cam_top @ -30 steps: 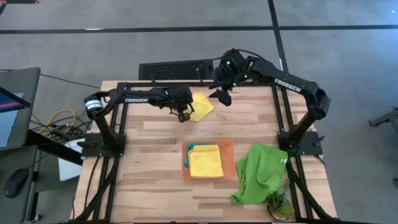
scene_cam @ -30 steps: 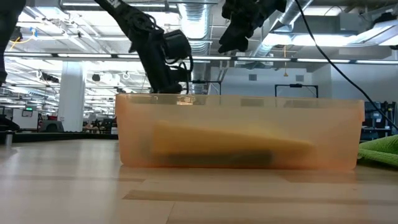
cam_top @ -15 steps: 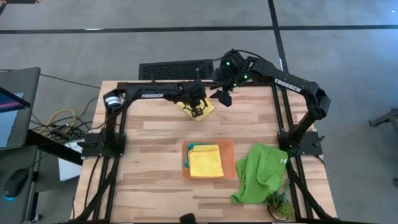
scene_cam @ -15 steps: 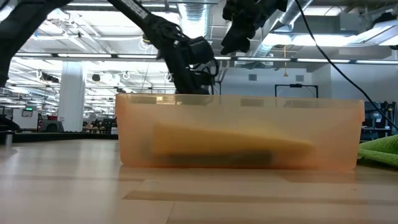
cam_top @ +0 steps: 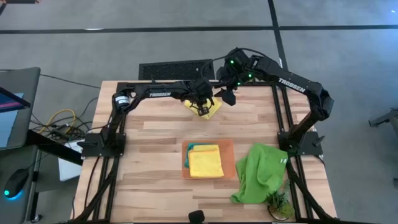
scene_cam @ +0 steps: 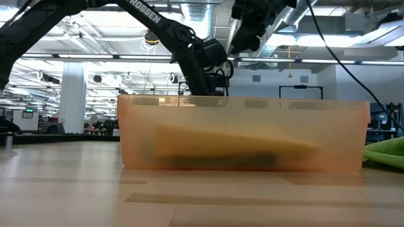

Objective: Fold microfiber towels
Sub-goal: Fold the yellow towel, then put the yellow towel into the bin

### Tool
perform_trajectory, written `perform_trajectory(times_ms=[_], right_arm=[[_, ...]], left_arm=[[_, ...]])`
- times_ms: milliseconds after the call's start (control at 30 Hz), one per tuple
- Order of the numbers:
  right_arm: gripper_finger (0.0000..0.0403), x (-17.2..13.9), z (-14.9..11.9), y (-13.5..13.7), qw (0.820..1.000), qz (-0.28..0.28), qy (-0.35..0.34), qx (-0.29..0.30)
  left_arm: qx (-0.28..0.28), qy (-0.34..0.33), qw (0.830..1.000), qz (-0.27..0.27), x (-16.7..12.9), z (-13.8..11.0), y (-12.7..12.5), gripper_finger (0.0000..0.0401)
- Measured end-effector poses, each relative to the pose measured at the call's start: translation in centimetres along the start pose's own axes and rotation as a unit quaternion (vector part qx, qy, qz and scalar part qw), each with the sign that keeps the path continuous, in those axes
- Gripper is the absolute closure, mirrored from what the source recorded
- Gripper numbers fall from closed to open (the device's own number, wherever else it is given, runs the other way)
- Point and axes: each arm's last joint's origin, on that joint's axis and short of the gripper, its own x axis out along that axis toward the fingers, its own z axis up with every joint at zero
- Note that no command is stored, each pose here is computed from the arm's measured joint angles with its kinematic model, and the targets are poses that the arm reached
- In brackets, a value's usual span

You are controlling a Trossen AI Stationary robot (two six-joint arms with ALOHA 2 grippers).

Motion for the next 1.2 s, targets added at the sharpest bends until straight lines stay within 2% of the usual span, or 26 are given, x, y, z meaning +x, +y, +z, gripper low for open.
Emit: perform_trajectory(times_ms=[433,567,900,1100,1200], right_arm=[[0.0163,-2.2,0.0,0.6,1.000,-0.021,-0.014,-0.018],[0.0163,-2.4,0.0,0.7,0.999,-0.022,-0.014,-0.018],[0.0163,-2.4,0.0,0.7,0.999,-0.022,-0.013,-0.018],[0.0163,-2.7,-0.5,0.0,1.000,-0.029,-0.003,-0.004],[0.0163,-2.9,-0.9,-0.4,1.000,-0.030,0.006,0.005]], left_arm=[[0.007,-0.047,0.999,0.008,-0.1,1.0,-0.1,0.0398],[0.002,-0.060,0.998,0.010,-0.2,1.2,-0.1,0.0368],[0.000,-0.057,0.998,0.007,-0.4,1.3,-0.3,0.0256],[-0.014,0.003,1.000,-0.005,-2.8,2.0,0.4,0.0237],[0.002,0.037,0.999,-0.018,-3.4,1.7,0.7,0.0237]])
